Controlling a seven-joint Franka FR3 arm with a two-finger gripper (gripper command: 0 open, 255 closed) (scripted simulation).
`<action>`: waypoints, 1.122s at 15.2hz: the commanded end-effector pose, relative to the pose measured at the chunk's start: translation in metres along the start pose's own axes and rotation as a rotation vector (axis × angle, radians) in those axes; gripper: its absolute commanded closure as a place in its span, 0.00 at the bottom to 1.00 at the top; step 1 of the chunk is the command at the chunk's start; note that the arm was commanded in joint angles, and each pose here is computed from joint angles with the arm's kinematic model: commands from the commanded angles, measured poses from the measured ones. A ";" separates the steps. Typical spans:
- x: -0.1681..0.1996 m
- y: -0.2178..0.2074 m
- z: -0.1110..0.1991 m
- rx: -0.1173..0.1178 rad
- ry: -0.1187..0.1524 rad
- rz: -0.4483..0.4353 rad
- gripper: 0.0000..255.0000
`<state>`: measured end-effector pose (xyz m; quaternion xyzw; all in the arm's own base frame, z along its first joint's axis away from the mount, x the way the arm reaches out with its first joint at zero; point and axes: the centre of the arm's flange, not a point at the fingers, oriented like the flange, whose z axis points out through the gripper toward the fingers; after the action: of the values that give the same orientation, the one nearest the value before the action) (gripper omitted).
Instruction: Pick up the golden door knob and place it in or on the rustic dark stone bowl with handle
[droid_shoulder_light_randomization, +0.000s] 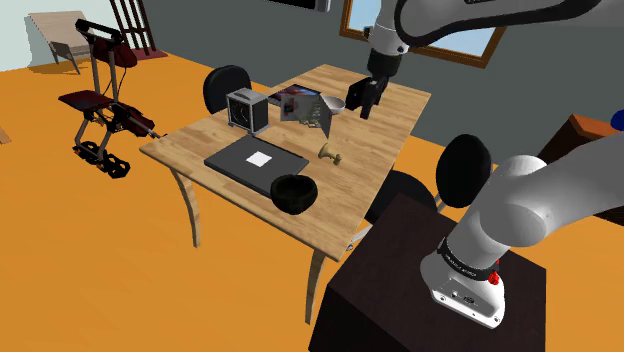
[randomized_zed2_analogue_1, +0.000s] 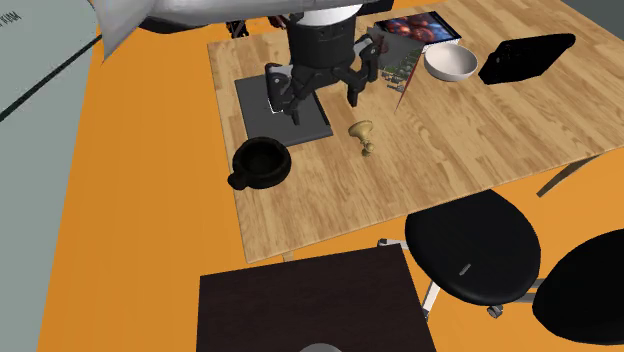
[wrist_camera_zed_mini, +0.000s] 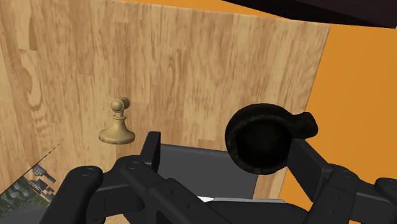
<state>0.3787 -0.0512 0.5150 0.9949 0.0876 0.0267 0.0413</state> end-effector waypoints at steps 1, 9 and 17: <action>0.014 0.014 0.020 0.004 -0.003 0.006 0.00; 0.057 0.066 0.104 0.022 -0.019 0.028 0.00; 0.097 0.118 0.190 0.040 -0.035 0.049 0.00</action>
<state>0.4985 -0.1589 0.3491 0.9976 0.0640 0.0096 0.0231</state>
